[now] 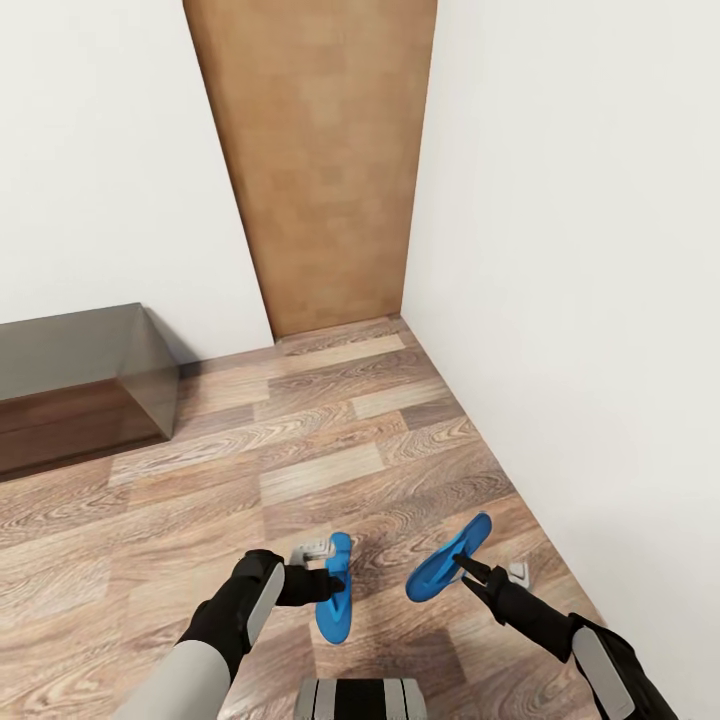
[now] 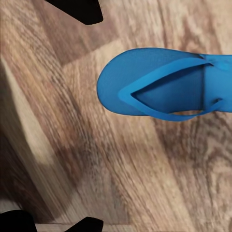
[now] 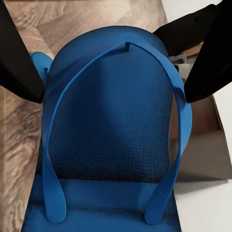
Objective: In the bedroom, move the book from the bed onto either nightstand, and place the two sandals side by side next to the bed.
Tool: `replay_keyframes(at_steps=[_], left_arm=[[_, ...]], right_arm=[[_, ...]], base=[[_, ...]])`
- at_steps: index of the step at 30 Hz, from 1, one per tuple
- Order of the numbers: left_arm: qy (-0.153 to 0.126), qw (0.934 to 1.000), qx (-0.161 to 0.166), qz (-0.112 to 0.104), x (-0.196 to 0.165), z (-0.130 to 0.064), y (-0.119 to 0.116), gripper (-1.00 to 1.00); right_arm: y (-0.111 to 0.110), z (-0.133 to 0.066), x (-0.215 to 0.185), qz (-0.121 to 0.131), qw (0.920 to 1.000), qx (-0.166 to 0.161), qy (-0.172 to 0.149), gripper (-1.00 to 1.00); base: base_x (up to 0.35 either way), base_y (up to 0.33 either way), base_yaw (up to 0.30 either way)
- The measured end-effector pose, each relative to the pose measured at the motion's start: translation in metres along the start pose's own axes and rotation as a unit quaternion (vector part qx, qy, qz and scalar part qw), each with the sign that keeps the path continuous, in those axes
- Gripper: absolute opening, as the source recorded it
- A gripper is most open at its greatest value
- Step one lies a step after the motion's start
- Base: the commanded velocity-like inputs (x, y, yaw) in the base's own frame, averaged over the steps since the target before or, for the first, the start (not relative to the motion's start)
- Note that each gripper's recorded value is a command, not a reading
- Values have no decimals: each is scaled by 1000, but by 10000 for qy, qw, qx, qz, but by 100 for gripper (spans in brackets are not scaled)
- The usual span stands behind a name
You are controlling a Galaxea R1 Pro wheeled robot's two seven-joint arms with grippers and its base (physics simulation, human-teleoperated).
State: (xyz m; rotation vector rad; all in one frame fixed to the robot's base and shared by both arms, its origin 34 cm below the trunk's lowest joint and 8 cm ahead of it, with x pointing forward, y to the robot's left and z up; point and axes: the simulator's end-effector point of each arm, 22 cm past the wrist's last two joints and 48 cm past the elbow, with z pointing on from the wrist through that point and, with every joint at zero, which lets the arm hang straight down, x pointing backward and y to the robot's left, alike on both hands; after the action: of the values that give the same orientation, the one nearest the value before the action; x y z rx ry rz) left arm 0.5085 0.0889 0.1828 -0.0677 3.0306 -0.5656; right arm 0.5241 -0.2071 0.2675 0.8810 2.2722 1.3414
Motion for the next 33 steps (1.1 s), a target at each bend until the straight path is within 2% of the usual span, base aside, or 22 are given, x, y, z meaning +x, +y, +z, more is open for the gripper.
replay_keyframes(at_steps=[7,24,33], left_arm=[[131,9999,-5,-44,10,11,4,100],[129,9999,-6,-51,10,11,5,100],[302,9995,-10,-113,23,26,10,100]], right_arm=[[-13,3,5,91,9999,79,49,-100],[-11,3,5,95,9999,48,53,-100],[-30,6,12,203,9995,188,119,-100]], base=[[0,0,0],[0,0,0],[0,0,0]])
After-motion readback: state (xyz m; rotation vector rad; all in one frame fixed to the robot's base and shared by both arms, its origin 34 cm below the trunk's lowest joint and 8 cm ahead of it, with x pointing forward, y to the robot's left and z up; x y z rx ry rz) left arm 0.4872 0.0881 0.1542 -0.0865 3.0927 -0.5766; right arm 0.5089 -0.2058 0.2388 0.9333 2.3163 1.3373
